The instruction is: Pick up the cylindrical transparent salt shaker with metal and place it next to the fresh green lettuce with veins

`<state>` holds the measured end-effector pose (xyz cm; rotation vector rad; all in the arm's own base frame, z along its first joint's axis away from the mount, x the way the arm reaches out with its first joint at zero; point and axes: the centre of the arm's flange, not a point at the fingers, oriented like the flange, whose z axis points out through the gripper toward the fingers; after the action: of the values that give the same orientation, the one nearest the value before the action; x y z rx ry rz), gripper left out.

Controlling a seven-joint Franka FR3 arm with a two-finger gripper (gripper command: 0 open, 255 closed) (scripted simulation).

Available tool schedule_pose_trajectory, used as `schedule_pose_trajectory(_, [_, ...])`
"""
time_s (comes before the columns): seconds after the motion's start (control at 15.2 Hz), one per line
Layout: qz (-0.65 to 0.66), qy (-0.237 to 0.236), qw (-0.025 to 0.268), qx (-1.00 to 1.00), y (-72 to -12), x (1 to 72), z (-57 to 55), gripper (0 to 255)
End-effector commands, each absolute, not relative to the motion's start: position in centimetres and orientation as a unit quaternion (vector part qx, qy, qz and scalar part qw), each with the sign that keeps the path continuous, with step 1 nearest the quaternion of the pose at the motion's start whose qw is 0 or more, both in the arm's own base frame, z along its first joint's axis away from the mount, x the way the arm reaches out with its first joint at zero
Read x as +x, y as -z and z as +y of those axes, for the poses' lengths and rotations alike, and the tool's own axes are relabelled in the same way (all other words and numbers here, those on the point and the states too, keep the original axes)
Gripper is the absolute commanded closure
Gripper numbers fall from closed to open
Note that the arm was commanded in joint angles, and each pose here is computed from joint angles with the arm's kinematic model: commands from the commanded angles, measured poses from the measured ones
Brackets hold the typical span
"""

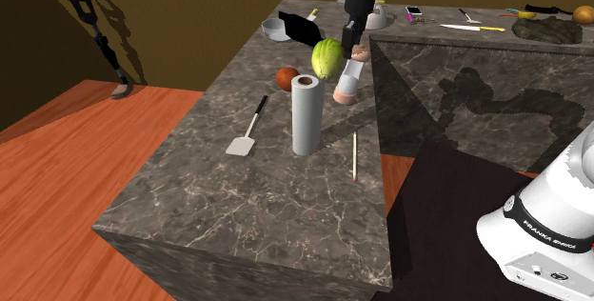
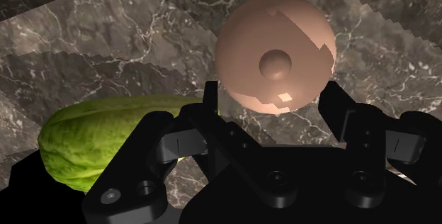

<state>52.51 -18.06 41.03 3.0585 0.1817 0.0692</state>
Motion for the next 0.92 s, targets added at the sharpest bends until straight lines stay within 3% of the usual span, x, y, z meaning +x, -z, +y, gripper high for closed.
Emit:
schedule_pose_trajectory(0.0, [0.059,-0.023,0.039,0.997,-41.0,52.5,-18.1,255])
schedule_pose_trajectory(0.13, [0.059,-0.023,0.039,0.997,-41.0,52.5,-18.1,255])
schedule_pose_trajectory(0.2, [0.059,-0.023,0.039,0.997,-41.0,52.5,-18.1,0])
schedule_pose_trajectory(0.53, [0.059,-0.023,0.039,0.997,-41.0,52.5,-18.1,0])
schedule_pose_trajectory(0.86, [0.059,-0.023,0.039,0.997,-46.0,52.3,-17.7,0])
